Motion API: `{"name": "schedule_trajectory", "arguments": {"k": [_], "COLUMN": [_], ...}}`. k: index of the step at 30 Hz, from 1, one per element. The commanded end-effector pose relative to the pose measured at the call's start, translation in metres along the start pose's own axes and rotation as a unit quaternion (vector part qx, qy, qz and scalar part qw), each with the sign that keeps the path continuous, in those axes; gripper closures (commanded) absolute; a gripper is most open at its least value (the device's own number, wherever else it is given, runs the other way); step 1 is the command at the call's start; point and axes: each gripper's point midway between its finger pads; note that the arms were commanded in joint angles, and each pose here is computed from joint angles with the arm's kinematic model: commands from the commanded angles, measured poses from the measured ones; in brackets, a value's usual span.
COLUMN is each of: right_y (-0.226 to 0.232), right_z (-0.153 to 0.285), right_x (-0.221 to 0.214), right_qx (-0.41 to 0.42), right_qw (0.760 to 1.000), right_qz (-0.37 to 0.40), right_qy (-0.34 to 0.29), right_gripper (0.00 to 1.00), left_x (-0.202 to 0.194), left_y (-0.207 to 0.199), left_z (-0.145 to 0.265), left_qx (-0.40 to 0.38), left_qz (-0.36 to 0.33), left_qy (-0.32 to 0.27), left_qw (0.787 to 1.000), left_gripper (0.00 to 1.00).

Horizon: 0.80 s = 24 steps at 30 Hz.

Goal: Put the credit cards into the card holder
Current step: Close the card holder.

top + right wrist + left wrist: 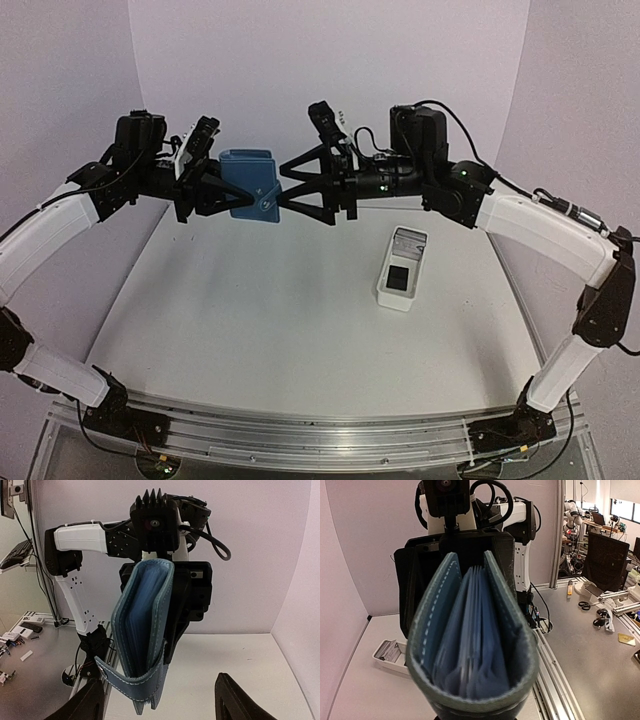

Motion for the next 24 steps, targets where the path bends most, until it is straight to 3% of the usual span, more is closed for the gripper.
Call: {"name": "schedule_trajectory", "arguments": {"k": [1, 2, 5, 10, 21, 24], "right_y": [0.005, 0.003, -0.004, -0.005, -0.003, -0.003], "right_z": [-0.010, -0.011, -0.013, -0.014, -0.029, -0.024], "right_x": [0.008, 0.007, 0.006, 0.003, -0.002, 0.003], "right_qx": [0.033, 0.030, 0.014, 0.010, -0.004, -0.016], "right_qw": [0.999, 1.000, 1.000, 1.000, 1.000, 0.999], "right_qz": [-0.001, 0.000, 0.008, 0.012, 0.027, 0.036], "right_qy": [-0.008, -0.007, -0.007, -0.005, -0.002, -0.012], "right_gripper": [0.30, 0.32, 0.49, 0.45, 0.50, 0.56], "left_x": [0.021, 0.021, 0.020, 0.020, 0.017, 0.017], "left_y": [0.003, 0.003, 0.004, 0.004, 0.000, -0.001], "left_z": [0.000, 0.000, -0.001, -0.001, -0.004, -0.004], "left_qx": [-0.001, -0.002, -0.005, -0.004, -0.014, -0.013], "left_qz": [-0.035, -0.033, -0.028, -0.025, -0.014, -0.013], "left_qy": [-0.015, -0.015, -0.017, -0.020, -0.023, -0.023], "left_qw": [0.999, 0.999, 0.999, 0.999, 1.000, 1.000], "left_gripper": [1.00, 1.00, 1.00, 1.00, 1.00, 1.00]}}
Point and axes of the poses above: each gripper's point midway between its finger pads, its own z axis back along the fingers, its own y axis along the line the jaws close on, x = y × z, and after that the axes turned 5 degrees about -z, right-handed
